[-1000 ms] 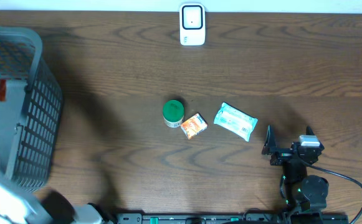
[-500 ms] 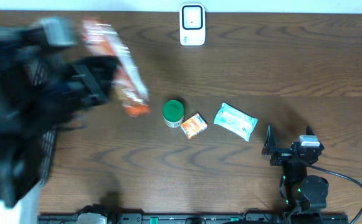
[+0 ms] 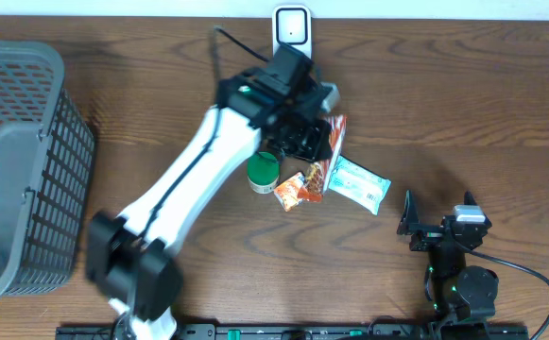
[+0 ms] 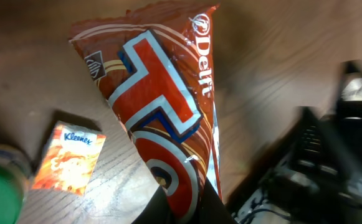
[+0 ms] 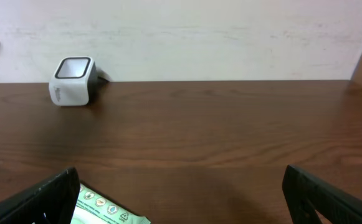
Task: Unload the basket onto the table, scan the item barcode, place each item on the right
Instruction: 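Grasp the red TOP bar with the left gripper and carry it out, then lower the TOP bar left of the jar and open the left gripper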
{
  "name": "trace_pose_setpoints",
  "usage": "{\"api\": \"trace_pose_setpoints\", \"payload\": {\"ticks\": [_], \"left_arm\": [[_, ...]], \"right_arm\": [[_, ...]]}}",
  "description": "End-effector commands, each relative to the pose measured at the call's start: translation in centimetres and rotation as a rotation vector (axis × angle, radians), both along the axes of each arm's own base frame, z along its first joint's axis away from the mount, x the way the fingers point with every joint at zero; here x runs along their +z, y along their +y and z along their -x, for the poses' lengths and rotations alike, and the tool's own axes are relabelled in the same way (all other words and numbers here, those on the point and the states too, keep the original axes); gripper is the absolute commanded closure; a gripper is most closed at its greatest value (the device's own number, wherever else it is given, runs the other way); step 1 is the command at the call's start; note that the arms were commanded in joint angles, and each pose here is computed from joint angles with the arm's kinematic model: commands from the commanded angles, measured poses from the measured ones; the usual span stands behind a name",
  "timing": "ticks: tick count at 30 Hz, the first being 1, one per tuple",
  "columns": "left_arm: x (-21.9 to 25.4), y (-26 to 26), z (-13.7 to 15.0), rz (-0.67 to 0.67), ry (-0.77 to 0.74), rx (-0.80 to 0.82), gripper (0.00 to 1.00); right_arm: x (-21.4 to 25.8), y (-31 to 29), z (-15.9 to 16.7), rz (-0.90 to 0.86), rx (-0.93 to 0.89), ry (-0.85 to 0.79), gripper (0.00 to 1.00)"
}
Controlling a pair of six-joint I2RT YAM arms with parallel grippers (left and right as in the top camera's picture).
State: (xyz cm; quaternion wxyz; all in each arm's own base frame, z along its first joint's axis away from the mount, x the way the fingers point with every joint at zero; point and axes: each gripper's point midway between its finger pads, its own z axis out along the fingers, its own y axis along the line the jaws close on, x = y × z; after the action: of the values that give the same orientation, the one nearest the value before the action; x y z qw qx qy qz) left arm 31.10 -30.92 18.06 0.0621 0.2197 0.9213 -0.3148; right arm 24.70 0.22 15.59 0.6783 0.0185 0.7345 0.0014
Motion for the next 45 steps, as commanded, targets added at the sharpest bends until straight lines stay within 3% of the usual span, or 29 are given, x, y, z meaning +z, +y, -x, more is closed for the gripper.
{"api": "trace_pose_setpoints", "payload": {"ticks": [1, 5, 11, 15, 18, 22, 31, 39, 45], "left_arm": [[-2.6, 0.1, -0.4, -0.03, 0.037, -0.028, 0.93], [-2.8, 1.2, -1.7, -0.029, 0.042, 0.01, 0.93], [2.4, 6.1, -4.9, -0.02, -0.111, 0.153, 0.93], [3.4, 15.5, -7.9, -0.301, -0.237, 0.46, 0.93], [2.5, 21.8, -7.9, -0.517, -0.212, 0.676, 0.93], [-1.2, 23.8, -6.6, -0.588, -0.101, 0.702, 0.93], [-10.7, 20.8, -4.7, -0.453, 0.033, 0.627, 0.93], [-13.8, 19.6, -4.2, -0.394, 0.05, 0.655, 0.92], [-14.7, 16.0, -4.0, -0.271, 0.046, 0.586, 0.92]], "right_arm": [[-0.1, 0.1, 0.0, 0.015, 0.005, 0.003, 0.01], [-0.1, 0.1, 0.0, 0.015, 0.005, 0.003, 0.01], [-0.1, 0.1, 0.0, 0.015, 0.005, 0.003, 0.01], [-0.1, 0.1, 0.0, 0.015, 0.005, 0.003, 0.01], [-0.1, 0.1, 0.0, 0.015, 0.005, 0.003, 0.01], [-0.1, 0.1, 0.0, 0.015, 0.005, 0.003, 0.01], [-0.1, 0.1, 0.0, 0.015, 0.005, 0.003, 0.01], [-0.1, 0.1, 0.0, 0.015, 0.005, 0.003, 0.01], [-0.1, 0.1, 0.0, 0.015, 0.005, 0.003, 0.01]]}}
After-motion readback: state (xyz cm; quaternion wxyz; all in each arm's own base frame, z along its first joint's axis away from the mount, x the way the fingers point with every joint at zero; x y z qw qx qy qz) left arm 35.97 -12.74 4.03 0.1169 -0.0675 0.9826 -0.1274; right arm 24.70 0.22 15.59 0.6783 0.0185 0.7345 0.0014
